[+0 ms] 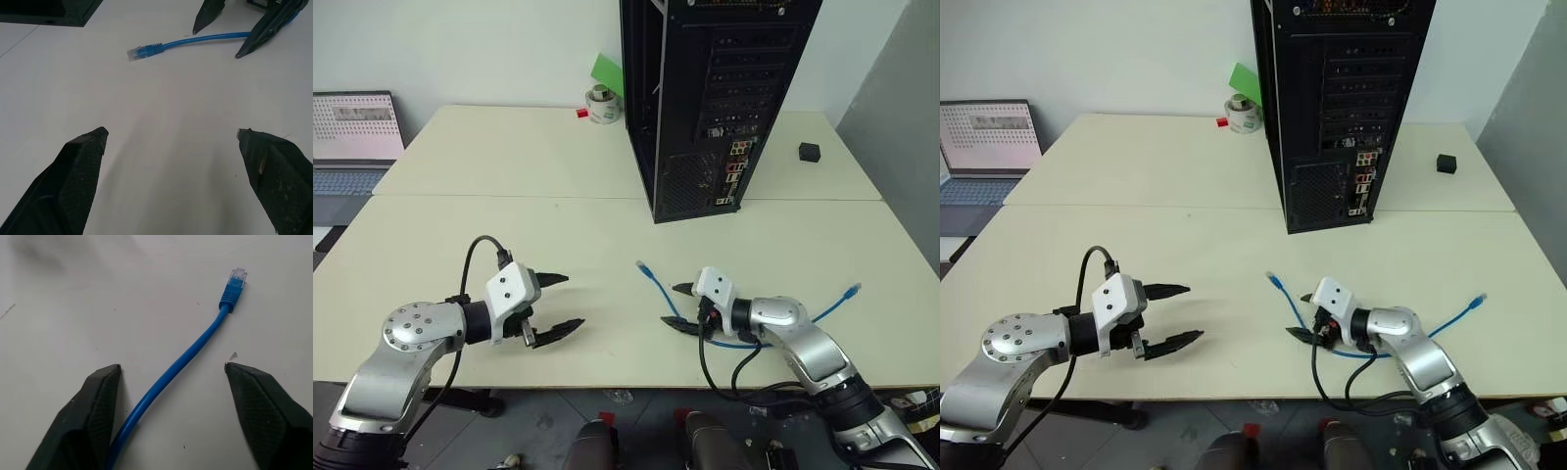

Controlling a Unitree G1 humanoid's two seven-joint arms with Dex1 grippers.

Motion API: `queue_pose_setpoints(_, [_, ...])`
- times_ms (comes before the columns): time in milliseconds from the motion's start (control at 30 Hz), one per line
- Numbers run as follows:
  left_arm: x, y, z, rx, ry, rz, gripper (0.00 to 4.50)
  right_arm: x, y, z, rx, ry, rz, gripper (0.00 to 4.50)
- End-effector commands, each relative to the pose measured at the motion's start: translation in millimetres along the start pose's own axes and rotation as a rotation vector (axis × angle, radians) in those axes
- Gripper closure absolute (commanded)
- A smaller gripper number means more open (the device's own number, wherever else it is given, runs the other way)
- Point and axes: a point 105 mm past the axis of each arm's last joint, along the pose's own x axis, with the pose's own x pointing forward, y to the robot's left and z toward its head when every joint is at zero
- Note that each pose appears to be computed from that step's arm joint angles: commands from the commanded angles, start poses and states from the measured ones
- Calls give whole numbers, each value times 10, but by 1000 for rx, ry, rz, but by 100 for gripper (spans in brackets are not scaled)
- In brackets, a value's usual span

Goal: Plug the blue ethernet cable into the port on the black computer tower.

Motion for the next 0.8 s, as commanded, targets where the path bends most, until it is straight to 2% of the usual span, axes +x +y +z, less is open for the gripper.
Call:
queue_pose_setpoints(33, [13, 25, 61, 35, -22, 5, 0, -62, -10, -79, -10, 41, -17, 188])
queue_pose_setpoints(200, [50, 37, 36, 44, -25, 5, 0, -125, -58, -106, -8, 68, -39, 316])
queue_pose_setpoints(367, [86, 38, 48, 52, -39, -6, 0, -348, -180, -142, -1, 99, -82, 444])
queue_pose_setpoints(600, [139, 9, 57, 58, -48, -26, 0, -872, -196, -247, 6, 190, -55, 444])
queue_pose_setpoints(767, [181, 4, 67, 62, -53, -37, 0, -925, -176, -239, 17, 194, -43, 444])
queue_pose_setpoints(800, [189, 3, 69, 62, -54, -38, 0, -914, -182, -236, 13, 191, -44, 399])
